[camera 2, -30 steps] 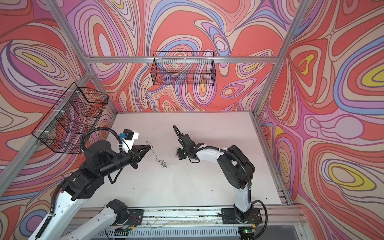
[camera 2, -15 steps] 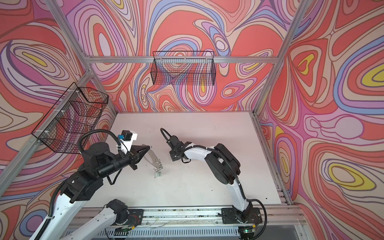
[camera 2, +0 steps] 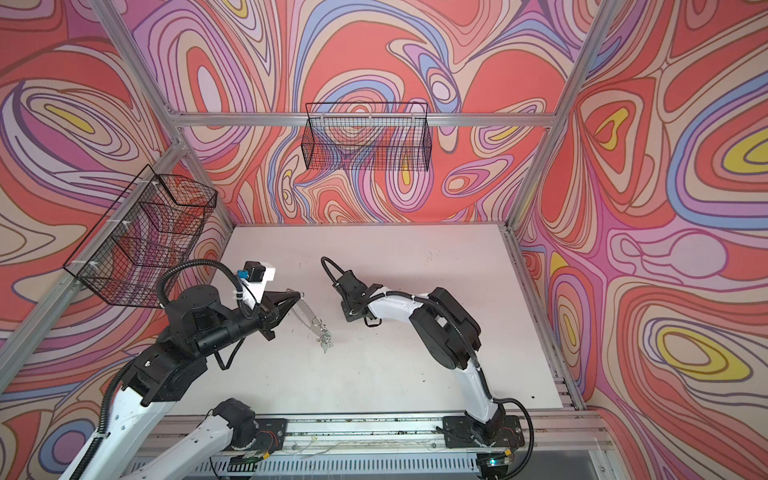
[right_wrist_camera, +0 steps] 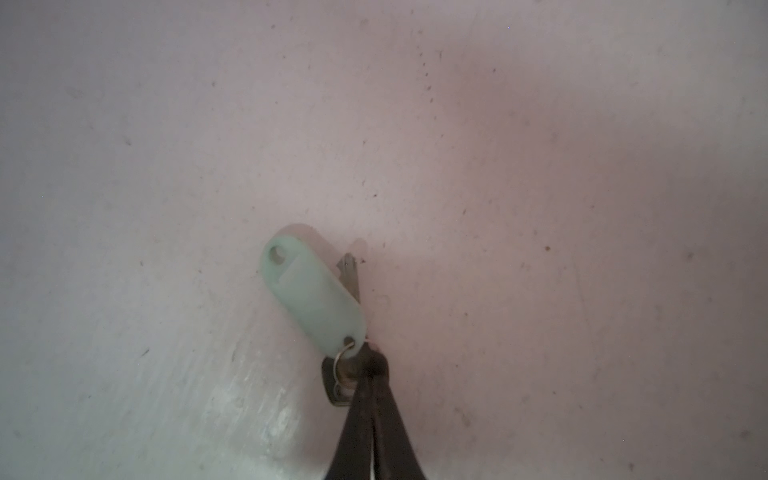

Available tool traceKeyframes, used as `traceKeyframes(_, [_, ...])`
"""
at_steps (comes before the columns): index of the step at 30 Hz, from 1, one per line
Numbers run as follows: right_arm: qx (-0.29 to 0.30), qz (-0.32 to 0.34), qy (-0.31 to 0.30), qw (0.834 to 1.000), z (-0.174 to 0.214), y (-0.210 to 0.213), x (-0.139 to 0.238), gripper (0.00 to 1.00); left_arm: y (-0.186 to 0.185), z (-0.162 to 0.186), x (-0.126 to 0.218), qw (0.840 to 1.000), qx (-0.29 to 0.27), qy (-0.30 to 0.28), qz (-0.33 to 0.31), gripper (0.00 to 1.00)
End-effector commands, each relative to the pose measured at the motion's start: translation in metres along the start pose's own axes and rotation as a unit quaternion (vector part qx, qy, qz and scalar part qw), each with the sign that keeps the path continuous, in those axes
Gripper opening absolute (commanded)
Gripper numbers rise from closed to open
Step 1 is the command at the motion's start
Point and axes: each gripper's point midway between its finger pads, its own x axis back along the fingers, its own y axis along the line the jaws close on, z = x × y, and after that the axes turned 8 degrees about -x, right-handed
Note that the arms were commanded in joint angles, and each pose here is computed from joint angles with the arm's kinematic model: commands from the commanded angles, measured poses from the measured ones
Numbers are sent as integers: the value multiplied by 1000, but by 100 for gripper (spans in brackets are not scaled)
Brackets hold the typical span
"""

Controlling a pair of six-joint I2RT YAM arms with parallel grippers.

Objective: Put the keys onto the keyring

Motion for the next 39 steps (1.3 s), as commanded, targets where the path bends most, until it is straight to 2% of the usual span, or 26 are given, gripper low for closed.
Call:
traceKeyframes(1, [-7,-10,-24,1000,-9,2,19,0,1,-11,4,1000,-15,-25,-4,0])
traceKeyframes(11, [-21,-53,-33,998,-8,3,40,2,0,-11,3,1000,-13,-28,-3,0])
traceKeyframes(12, [-22,-56,-37,997,-12,6,38,15,0,-12,3,1000,-13,-28,-2,0])
traceKeyframes(14, [-22,-61,-44,997,-19,12,34,30,0,-11,3,1000,-11,-27,0,0])
traceKeyframes(18, [-11,-61,-33,998,-26,22,14,32,0,-10,4,1000,-12,-25,-2,0])
traceKeyframes(23, [1,-49,-10,999,-22,23,-9,32,1,-9,5,1000,-13,-26,-5,0])
traceKeyframes(28, [-7,-28,12,1000,-11,4,-22,25,0,-9,3,1000,-13,-26,-1,0])
traceKeyframes(39, [-7,1,33,999,34,-33,3,13,-6,-11,-3,999,4,-24,21,0])
